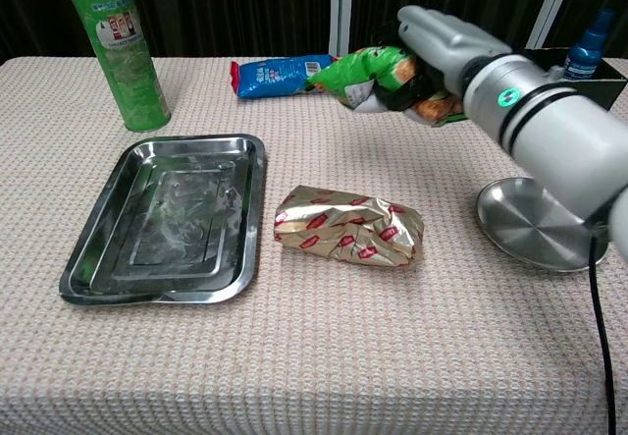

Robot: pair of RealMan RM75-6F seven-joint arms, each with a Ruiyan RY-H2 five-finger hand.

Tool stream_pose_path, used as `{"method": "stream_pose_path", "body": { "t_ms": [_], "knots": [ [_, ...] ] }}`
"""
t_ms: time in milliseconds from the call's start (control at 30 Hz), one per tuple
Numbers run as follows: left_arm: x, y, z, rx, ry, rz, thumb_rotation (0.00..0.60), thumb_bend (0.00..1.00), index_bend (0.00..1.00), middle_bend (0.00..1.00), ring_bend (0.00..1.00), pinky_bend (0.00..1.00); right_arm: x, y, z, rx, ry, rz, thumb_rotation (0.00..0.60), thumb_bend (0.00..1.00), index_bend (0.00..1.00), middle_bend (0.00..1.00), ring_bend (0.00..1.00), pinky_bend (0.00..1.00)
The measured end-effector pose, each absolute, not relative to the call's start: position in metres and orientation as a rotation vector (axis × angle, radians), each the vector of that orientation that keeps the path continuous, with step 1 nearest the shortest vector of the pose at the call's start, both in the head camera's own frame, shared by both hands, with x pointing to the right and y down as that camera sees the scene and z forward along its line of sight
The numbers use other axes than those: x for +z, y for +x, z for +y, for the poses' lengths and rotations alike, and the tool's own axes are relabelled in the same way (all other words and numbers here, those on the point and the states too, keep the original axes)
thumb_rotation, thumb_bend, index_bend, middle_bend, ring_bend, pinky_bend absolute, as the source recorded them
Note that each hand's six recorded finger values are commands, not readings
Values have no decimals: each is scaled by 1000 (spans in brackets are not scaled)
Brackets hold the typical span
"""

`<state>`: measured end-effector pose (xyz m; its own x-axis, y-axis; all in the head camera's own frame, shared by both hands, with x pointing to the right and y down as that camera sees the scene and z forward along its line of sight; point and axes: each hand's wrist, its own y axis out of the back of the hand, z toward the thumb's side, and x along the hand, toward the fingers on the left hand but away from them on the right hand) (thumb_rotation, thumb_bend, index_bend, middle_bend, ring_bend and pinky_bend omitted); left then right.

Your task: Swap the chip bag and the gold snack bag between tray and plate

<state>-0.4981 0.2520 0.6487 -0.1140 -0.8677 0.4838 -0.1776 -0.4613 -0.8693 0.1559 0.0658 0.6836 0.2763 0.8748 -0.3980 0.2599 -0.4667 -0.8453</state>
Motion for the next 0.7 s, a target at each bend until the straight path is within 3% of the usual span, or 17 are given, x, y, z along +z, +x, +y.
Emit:
{"method": "stream_pose_path", "body": {
  "t_ms": [267, 400, 700],
  "knots": [
    [649, -486, 246, -1598, -1618, 1141, 600, 120, 145, 175, 83, 172, 650, 239, 105, 1170, -1775, -870, 600, 457, 514, 541, 517, 756],
    [649, -482, 245, -1592, -1623, 1123, 600, 121, 145, 175, 83, 172, 656, 276, 136, 1206, -1759, -830, 600, 444, 512, 538, 517, 736],
    [647, -484, 245, -1590, -1601, 1130, 600, 121, 147, 181, 82, 172, 681, 310, 152, 1218, -1766, -843, 600, 390, 477, 512, 484, 643]
  ]
}}
